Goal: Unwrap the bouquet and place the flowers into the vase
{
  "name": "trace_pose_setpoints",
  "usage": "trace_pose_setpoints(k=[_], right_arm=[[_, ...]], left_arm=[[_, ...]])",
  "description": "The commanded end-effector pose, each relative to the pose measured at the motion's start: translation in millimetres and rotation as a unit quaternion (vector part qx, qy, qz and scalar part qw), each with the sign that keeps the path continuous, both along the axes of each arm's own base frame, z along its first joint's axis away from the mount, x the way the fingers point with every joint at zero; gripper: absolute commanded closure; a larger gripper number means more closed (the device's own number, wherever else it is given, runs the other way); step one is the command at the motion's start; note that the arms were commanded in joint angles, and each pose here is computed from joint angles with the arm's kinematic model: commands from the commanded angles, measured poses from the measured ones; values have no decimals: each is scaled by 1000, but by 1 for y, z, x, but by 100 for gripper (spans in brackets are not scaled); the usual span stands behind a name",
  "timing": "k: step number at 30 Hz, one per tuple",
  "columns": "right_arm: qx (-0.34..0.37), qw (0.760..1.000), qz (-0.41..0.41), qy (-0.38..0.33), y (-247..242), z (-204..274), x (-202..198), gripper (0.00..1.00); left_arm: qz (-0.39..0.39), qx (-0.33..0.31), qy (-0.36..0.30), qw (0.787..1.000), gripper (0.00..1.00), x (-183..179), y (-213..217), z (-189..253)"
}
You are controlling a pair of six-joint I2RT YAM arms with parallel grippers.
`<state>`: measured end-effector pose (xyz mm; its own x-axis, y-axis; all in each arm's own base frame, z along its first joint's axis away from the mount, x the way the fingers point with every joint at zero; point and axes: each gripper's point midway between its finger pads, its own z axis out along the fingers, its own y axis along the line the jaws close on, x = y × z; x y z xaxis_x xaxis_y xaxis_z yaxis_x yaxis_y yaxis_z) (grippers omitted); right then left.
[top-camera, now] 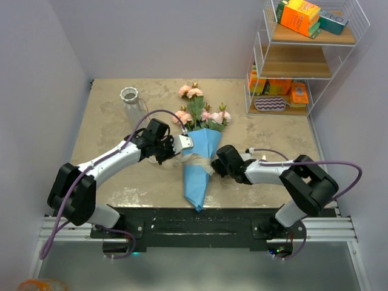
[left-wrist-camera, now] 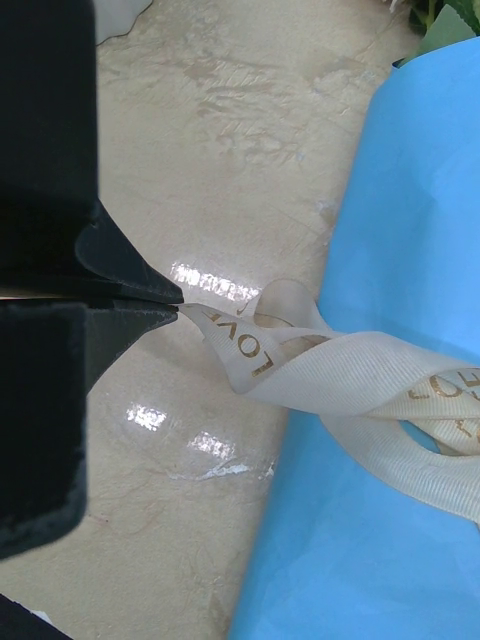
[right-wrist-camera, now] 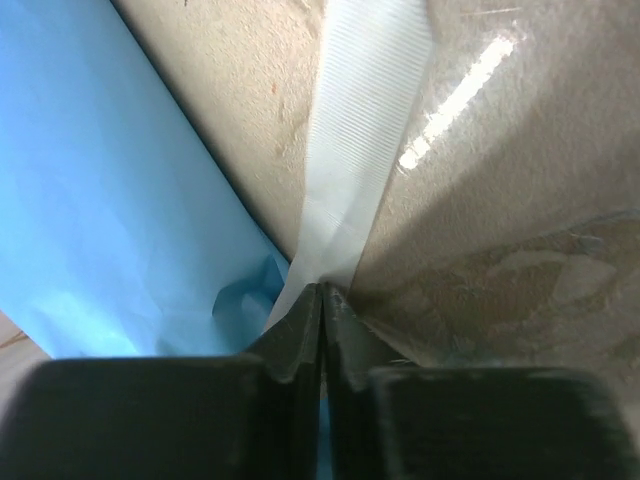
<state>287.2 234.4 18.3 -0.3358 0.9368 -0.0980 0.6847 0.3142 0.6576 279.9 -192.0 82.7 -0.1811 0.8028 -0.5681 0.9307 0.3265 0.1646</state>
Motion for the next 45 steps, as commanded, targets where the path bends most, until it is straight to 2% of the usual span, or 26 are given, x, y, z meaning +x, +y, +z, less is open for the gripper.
trace_pose_setpoints(k=[1, 7, 9, 10, 14, 16, 17, 18, 21, 24, 32, 41, 44, 45], right_arm=[[20, 999, -23, -22, 1, 11, 12, 100], [5, 998, -48, -48, -22, 27, 15, 100], [-13, 996, -45, -79, -34, 45, 18, 100], [-50, 993, -54, -94, -49, 52, 19, 100], [-164, 976, 22, -142, -60, 89, 25, 100], [-199, 970, 50, -129, -63, 87, 21, 100], [-210, 965, 81, -131, -61, 87, 18, 86], [-203, 965, 92, -141, -59, 91, 15, 76], [-154, 959, 156, -182, -36, 93, 0, 55], [-124, 956, 181, -197, -21, 98, -11, 49], [-99, 946, 238, -194, 29, 100, -10, 49], [-93, 950, 241, -178, 41, 89, -9, 52], [-89, 950, 241, -177, 44, 87, -8, 58], [-87, 950, 243, -175, 45, 85, -9, 65]], left_arm=[[-9, -10, -7, 1000, 100, -1, -1, 7], [-8, -9, -3, 1000, 100, 2, -3, 8], [-6, -7, -5, 1000, 100, 4, -3, 9], [-3, -8, -7, 1000, 100, 5, -3, 11], [-1, -11, -8, 1000, 100, 6, -4, 13], [1, -13, -4, 1000, 100, 7, -5, 12], [2, -15, -4, 1000, 100, 7, -7, 14], [2, -17, -4, 1000, 100, 8, -7, 14], [4, -17, -5, 1000, 100, 8, -7, 14], [6, -17, -6, 1000, 100, 8, -7, 14], [10, -22, -11, 1000, 100, 9, -7, 17], [7, -24, -13, 1000, 100, 7, -6, 18], [6, -23, -15, 1000, 100, 6, -6, 17], [7, -22, -17, 1000, 100, 7, -5, 17]])
